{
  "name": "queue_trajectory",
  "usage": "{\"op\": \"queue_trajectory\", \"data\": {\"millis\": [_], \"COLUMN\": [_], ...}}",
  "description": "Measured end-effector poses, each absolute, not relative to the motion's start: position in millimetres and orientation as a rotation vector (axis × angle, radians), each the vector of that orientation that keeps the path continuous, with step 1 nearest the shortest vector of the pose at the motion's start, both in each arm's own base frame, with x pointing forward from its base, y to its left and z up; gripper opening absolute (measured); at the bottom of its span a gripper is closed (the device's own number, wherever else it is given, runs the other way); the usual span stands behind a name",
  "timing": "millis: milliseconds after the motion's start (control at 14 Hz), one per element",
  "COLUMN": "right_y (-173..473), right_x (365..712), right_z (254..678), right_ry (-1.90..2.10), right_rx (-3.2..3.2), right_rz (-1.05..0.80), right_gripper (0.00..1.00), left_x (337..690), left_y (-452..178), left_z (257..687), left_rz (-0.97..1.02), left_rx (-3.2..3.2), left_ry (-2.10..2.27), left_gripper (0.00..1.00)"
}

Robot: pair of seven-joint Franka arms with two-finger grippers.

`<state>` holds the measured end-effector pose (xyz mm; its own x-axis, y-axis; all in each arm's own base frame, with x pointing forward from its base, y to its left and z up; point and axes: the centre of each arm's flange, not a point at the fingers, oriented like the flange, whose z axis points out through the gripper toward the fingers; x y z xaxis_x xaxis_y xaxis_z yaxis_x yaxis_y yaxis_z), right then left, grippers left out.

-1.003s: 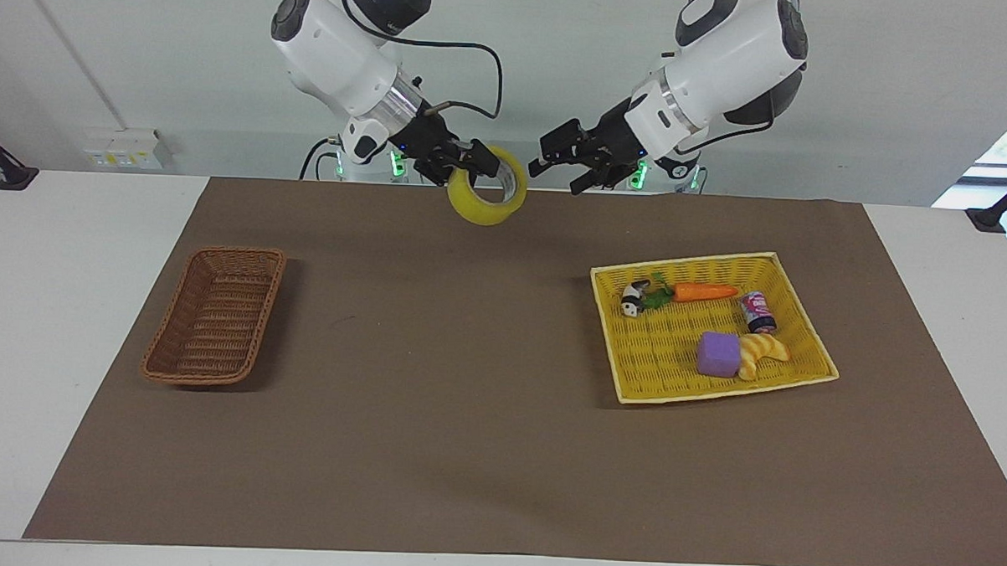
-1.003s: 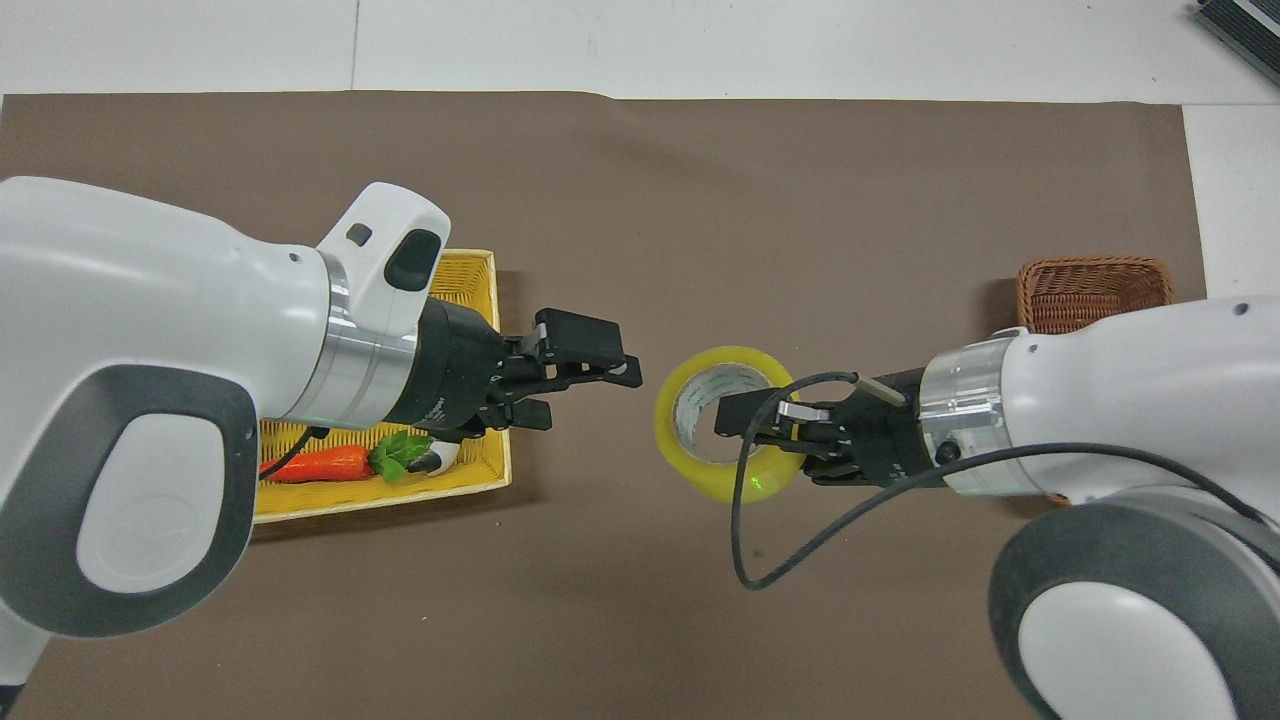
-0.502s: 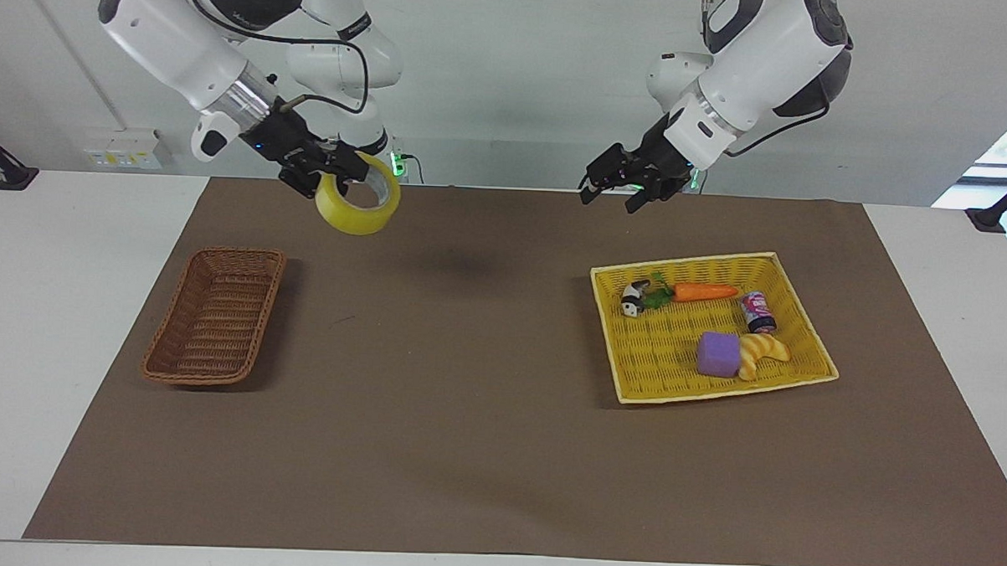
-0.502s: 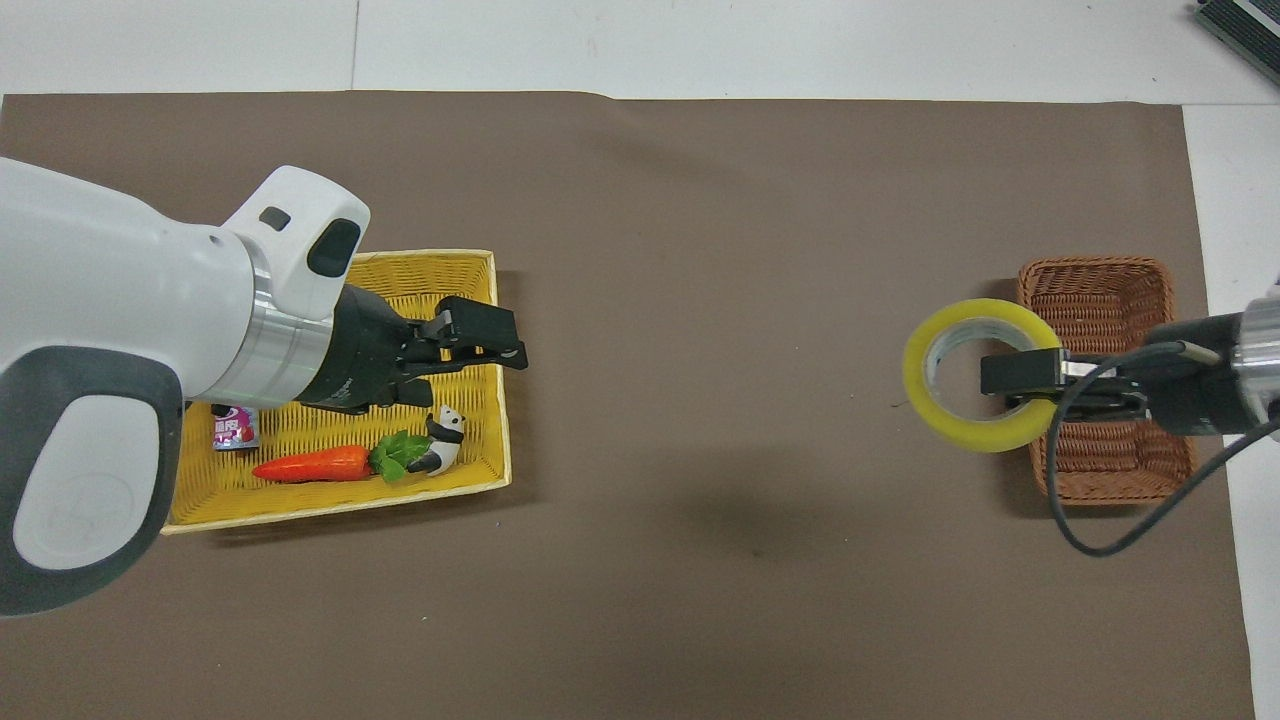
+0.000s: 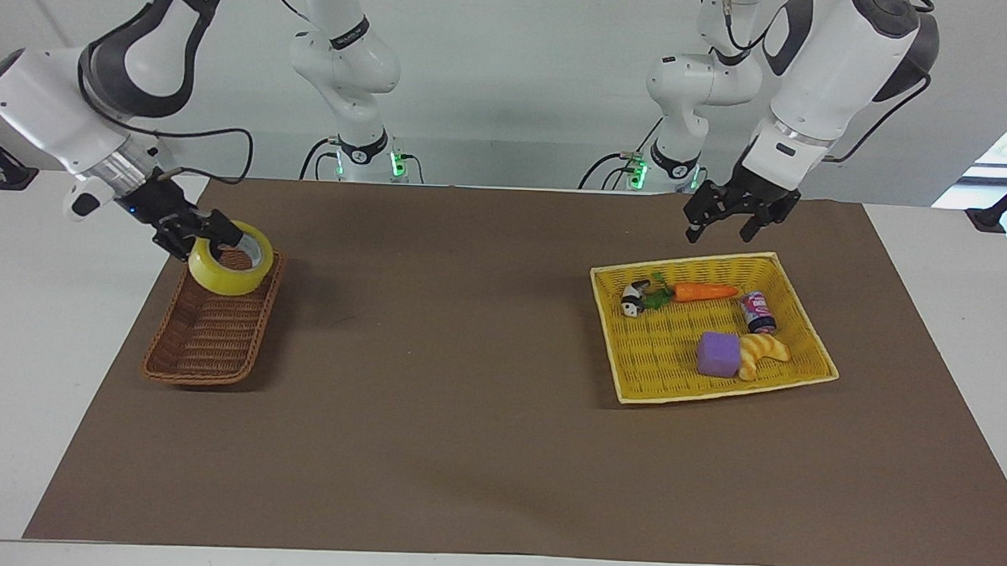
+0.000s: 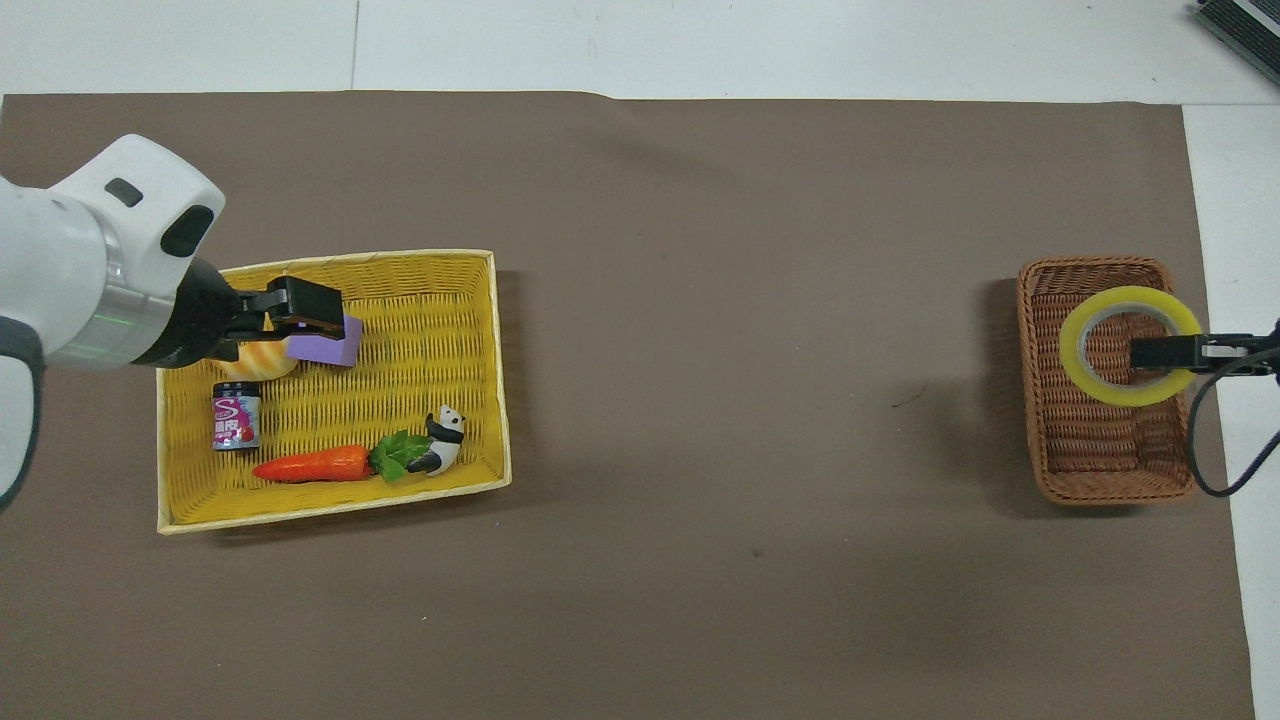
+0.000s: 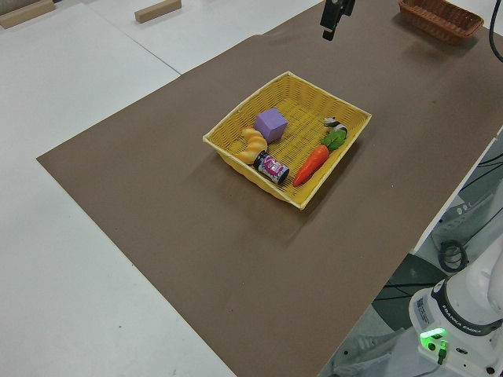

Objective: Move tape to another basket
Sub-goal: 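Carry the tape to the brown basket while the left gripper withdraws, then lower the tape into the brown basket with the right gripper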

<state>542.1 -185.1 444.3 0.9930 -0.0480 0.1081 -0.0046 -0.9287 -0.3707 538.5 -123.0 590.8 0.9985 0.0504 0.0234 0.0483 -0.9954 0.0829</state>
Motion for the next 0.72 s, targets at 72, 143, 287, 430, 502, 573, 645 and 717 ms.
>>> {"op": "queue_trajectory", "data": {"millis": [72,143,287,430,502,573,645,717], "right_y": [-190,-192,-205,-220,-223,-223,-223,-223], "right_x": [547,549,547,541,540,539,539,538], "right_z": [430,419,404,392,387,382,377,372], "right_ry": [0.031,0.023,-0.017,-0.021,-0.016,-0.014,-0.022,-0.046], "right_rx": [-2.774,-2.785,-2.789,-2.785,-2.783,-2.78,-2.778,-2.776], "right_rz": [-0.157,-0.139,-0.121,-0.107,-0.098,-0.085,-0.076,-0.071], "right_gripper": [0.0,0.0,0.0,0.0,0.0,0.0,0.0,0.0], "left_x": [539,540,539,538,541,546,549,550], "left_y": [-108,-91,-58,-35,-32,-33,-34,-35], "left_z": [589,590,598,611,617,619,618,615], "left_rz": [0.023,-0.002,-0.061,-0.155,-0.175,-0.171,-0.169,-0.173], "left_rx": [3.096,3.118,3.135,3.142,3.138,3.135,3.133,3.132], "left_ry": [0.006,-0.052,-0.07,-0.055,-0.053,-0.057,-0.062,-0.066], "left_gripper": [1.0,1.0,1.0,1.0,1.0,1.0,1.0,1.0]}}
